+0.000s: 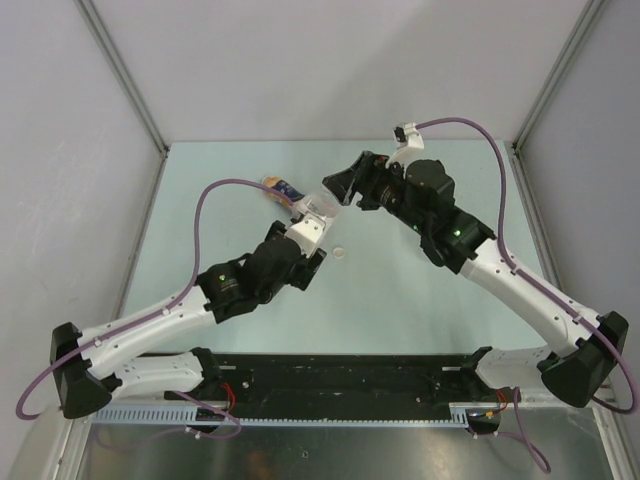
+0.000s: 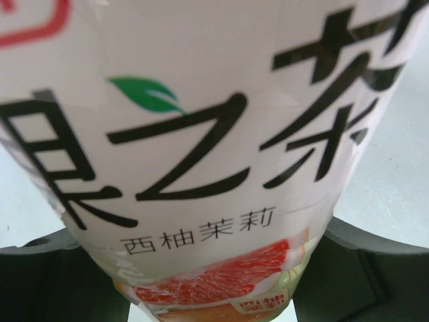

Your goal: Unscrew the bottle caps

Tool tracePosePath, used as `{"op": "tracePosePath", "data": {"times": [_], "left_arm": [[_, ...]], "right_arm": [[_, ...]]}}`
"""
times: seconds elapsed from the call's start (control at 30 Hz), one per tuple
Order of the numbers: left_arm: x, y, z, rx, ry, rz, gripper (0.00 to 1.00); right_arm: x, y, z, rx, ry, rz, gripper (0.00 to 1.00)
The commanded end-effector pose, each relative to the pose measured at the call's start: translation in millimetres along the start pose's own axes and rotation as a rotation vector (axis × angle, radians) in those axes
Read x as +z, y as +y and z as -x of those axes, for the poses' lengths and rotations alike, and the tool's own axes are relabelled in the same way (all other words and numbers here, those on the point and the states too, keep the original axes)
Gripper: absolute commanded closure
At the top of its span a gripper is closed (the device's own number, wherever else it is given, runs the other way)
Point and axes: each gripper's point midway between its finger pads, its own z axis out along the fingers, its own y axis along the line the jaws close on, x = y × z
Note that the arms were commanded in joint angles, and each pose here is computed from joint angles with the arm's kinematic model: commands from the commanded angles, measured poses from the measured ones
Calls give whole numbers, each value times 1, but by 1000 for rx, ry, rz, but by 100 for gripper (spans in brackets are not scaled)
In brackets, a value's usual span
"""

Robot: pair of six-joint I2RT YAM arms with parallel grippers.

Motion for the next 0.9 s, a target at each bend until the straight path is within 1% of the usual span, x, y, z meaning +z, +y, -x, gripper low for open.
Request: {"op": "tracePosePath", "data": {"times": [0.0, 0.1, 0.3, 0.37, 0.43, 0.5, 0.7, 0.87], "left_arm": [[-5, 6, 21, -40, -50, 31, 100], [-4, 5, 18, -30, -40, 29, 100], [-3, 5, 16, -21, -32, 26, 100], [-3, 5, 15, -18, -31, 28, 100], [-3, 5, 15, -15, -30, 28, 100], [-3, 6, 14, -12, -28, 29, 100], [-6, 6, 15, -7, -37, 20, 100], [-13, -2, 17, 15, -57, -51, 100]], "right_arm": [[3, 17, 22, 4, -58, 28, 26], [7, 22, 17, 9, -37, 65, 33], [10, 29, 13, 11, -19, 110, 51], [11, 30, 12, 11, -14, 115, 60], [10, 30, 13, 8, -13, 121, 71], [9, 31, 13, -2, -11, 130, 78], [2, 31, 17, -58, -7, 158, 92], [-4, 34, 21, -86, 4, 208, 97]]}}
